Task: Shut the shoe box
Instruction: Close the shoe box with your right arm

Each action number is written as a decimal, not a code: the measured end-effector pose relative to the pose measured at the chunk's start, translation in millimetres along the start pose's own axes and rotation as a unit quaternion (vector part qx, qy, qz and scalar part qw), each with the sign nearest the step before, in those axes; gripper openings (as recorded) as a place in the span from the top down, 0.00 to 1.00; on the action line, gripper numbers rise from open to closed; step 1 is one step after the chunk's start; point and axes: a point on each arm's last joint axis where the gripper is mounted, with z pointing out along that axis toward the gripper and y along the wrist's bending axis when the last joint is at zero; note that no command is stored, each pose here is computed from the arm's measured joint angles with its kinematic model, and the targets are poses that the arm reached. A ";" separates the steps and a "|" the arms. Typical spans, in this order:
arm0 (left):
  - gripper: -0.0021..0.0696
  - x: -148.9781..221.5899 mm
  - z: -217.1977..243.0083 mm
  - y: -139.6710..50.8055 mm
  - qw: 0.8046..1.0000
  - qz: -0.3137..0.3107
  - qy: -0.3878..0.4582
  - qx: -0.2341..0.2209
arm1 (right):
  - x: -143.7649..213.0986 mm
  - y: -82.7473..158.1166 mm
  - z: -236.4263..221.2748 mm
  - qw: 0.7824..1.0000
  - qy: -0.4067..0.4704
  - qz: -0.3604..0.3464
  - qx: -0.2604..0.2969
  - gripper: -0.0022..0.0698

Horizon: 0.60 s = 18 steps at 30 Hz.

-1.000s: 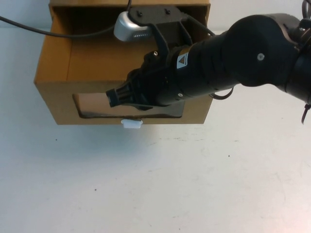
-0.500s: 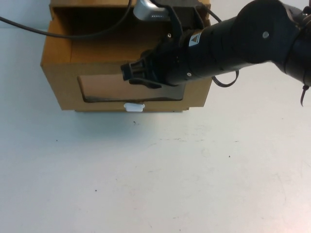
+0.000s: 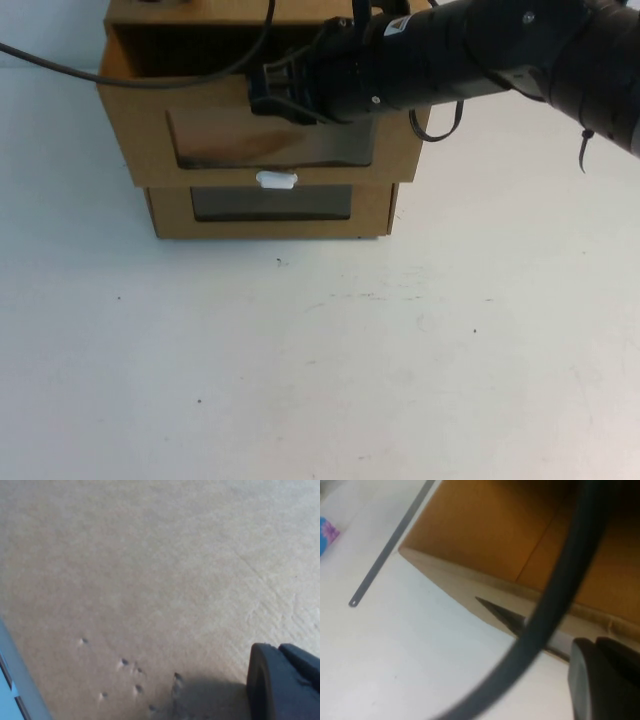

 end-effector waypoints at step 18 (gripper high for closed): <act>0.97 0.1 0.0 -0.1 1.000 0.000 0.001 0.000 | -19.1 -24.7 32.7 0.997 -0.067 0.006 0.022 0.99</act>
